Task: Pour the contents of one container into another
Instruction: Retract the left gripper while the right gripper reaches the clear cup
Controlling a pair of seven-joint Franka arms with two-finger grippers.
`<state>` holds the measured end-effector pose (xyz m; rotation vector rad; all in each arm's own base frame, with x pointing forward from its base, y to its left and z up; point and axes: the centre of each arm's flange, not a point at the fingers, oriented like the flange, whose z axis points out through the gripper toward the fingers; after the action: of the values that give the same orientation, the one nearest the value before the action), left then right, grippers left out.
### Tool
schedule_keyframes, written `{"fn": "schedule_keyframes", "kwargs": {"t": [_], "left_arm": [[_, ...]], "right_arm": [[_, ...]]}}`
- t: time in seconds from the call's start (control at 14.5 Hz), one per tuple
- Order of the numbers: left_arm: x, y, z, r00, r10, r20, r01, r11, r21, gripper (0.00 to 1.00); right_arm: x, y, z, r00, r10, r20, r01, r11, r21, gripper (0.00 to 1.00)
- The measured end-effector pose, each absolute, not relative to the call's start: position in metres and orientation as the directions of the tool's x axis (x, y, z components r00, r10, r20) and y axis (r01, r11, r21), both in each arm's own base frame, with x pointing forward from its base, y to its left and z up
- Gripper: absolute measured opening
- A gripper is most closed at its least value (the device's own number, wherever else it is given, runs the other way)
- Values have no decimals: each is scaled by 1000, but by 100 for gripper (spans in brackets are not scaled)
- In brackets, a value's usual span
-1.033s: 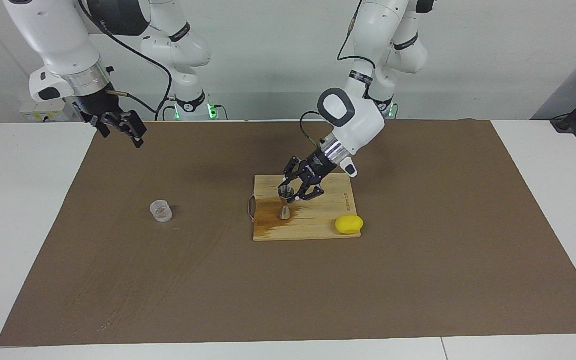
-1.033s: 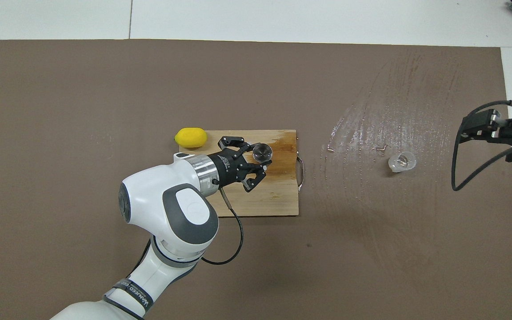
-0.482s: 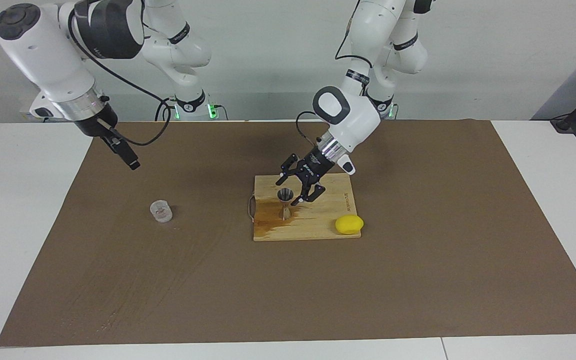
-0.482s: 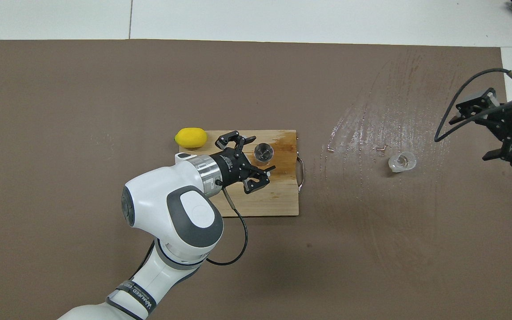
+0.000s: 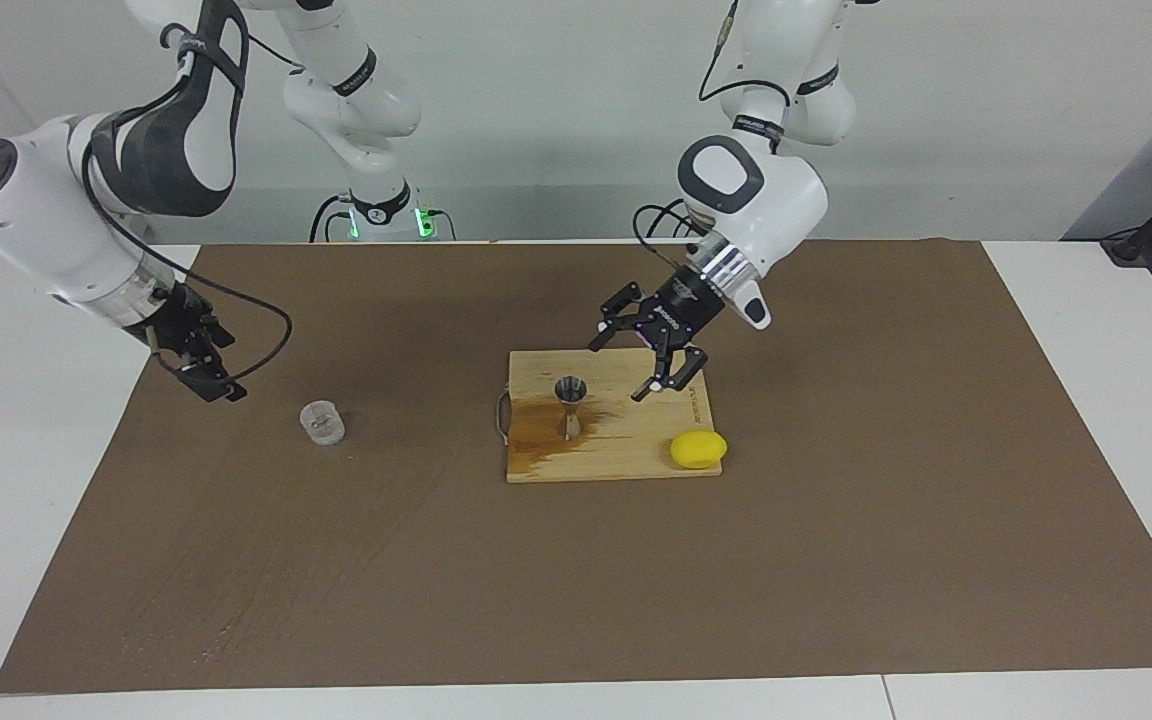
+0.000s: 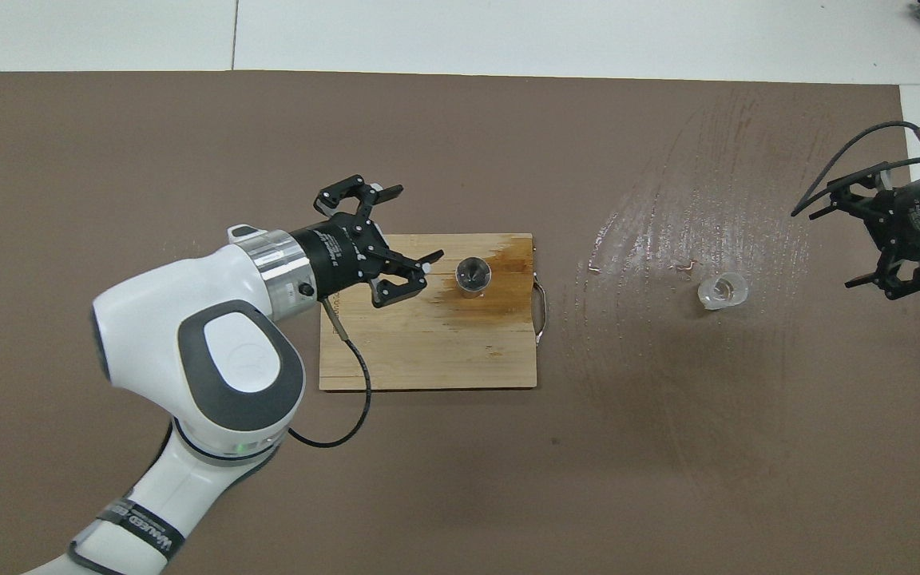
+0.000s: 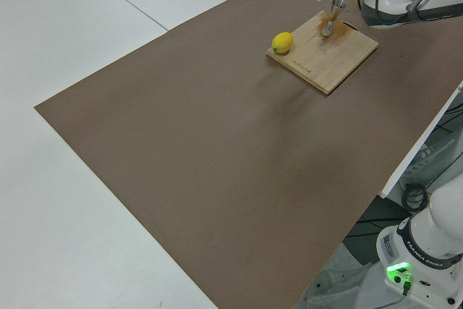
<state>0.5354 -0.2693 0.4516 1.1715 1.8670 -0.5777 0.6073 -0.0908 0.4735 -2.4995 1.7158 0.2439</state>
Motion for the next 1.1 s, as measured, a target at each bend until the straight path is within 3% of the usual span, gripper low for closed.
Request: {"fn": "schedule_keyframes", "kwargs": {"t": [0.41, 0.69, 0.96, 1.1], "left_arm": [[582, -156, 528, -35, 777, -628, 855, 349, 384, 100], [599, -101, 554, 72, 951, -302, 820, 116, 561, 100], [598, -94, 560, 207, 978, 21, 839, -189, 510, 100], [596, -86, 552, 345, 932, 114, 826, -359, 434, 100]], "right_arm": [[601, -91, 422, 145, -941, -305, -985, -166, 45, 100], [586, -105, 377, 38, -928, -371, -997, -61, 50, 100], [573, -109, 343, -23, -910, -413, -998, -6, 70, 100], [568, -124, 327, -27, -889, -457, -998, -2, 64, 100]]}}
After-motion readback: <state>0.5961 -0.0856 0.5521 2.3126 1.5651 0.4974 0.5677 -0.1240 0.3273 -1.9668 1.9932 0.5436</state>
